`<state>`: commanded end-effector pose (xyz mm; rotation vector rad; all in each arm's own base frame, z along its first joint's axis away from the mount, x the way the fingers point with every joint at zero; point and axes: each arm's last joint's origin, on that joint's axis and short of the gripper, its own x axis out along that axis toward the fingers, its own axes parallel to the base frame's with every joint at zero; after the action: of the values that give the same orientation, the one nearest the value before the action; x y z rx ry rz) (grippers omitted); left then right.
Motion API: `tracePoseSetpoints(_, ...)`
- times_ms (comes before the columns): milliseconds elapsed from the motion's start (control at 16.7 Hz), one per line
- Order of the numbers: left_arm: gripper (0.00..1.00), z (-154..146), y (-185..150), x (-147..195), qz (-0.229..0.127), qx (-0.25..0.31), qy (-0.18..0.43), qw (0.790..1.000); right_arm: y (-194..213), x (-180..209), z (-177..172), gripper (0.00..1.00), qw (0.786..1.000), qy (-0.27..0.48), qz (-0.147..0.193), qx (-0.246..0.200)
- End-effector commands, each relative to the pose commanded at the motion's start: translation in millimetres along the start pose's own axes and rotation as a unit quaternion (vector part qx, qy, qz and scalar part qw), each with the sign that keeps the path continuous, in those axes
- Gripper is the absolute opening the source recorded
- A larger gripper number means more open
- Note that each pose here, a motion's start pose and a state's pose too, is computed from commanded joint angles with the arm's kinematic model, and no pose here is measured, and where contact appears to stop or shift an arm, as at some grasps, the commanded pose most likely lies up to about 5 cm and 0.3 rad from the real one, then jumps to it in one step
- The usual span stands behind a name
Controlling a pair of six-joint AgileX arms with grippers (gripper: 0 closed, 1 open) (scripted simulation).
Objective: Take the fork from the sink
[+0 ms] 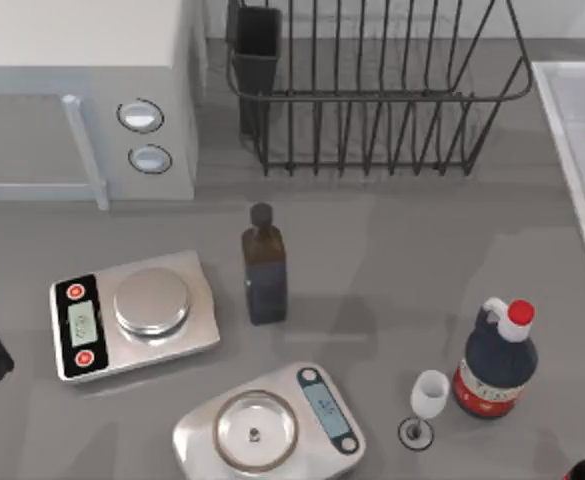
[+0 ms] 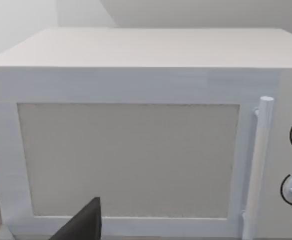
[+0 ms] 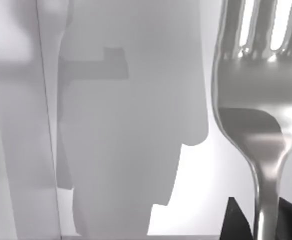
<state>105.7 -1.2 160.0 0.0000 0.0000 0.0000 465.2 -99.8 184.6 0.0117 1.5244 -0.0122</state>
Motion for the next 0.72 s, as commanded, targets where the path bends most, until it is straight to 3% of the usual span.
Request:
tracePoseSetpoints(180, 1.0, 0.0, 0.0, 0.0, 0.0, 0.0, 0.0, 1.0, 1.6, 1.3, 0.5, 0.0, 1.0, 0.001, 0.0, 0.0)
tracePoseSetpoints(360, 1.0, 0.0, 0.0, 0.0, 0.0, 0.0, 0.0, 1.0, 33.2, -4.3, 4.2, 0.0, 1.0, 0.008, 0.002, 0.001)
tracePoseSetpoints(480, 1.0, 0.0, 0.0, 0.0, 0.0, 0.0, 0.0, 1.0, 77.7, -14.2, 5.6, 0.0, 1.0, 0.012, 0.003, 0.001)
tracePoseSetpoints(720, 1.0, 0.0, 0.0, 0.0, 0.0, 0.0, 0.0, 1.0, 204.1, -49.8, -15.4, 0.0, 1.0, 0.007, 0.007, -0.001)
